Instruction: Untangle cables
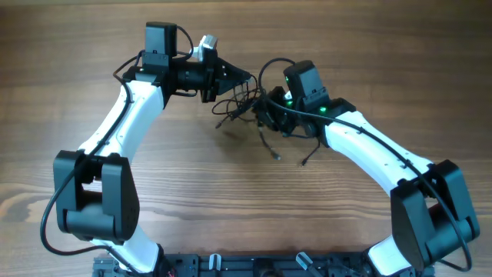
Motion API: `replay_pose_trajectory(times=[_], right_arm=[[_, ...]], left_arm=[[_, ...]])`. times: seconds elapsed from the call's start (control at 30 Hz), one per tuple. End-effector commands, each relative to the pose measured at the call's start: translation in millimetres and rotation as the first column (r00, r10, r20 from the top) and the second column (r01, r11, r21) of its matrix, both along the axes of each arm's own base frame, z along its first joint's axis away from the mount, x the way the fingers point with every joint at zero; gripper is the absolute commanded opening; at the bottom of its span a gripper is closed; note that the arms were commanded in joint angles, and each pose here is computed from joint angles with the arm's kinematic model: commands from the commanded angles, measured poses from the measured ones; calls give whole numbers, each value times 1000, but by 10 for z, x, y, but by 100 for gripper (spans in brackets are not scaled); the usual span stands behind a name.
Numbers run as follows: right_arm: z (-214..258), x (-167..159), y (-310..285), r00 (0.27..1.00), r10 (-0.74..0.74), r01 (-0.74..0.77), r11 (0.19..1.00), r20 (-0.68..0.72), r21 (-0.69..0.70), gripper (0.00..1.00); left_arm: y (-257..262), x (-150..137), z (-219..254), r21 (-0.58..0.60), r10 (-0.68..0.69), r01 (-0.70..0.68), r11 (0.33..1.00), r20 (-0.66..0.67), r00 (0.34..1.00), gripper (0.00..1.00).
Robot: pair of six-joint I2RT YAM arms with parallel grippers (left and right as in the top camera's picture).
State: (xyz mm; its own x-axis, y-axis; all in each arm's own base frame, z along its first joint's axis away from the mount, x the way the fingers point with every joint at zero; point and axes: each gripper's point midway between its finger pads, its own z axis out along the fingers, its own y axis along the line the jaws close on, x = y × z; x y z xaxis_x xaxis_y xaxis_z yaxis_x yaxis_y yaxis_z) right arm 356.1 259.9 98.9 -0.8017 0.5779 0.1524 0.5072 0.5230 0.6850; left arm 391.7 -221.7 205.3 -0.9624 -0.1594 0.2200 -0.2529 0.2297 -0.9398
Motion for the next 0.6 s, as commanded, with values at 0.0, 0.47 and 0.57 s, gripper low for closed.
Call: replay_pose_trajectory(times=[0.0,0.47,0.57], right_arm=[[12,-78,129,998,54,-53,997,-26,58,18],[56,186,96,996,-12,9,999,83,31,25],[65,242,127,994,-13,8,999,107,43,26]], left_arm=[[1,-29,-28,-21,-16,15,1000,-26,1000,4],[-20,-41,-28,-21,-21,20,1000,-26,999,4],[-32,-49,-28,-21,-24,24,999,-26,999,4]])
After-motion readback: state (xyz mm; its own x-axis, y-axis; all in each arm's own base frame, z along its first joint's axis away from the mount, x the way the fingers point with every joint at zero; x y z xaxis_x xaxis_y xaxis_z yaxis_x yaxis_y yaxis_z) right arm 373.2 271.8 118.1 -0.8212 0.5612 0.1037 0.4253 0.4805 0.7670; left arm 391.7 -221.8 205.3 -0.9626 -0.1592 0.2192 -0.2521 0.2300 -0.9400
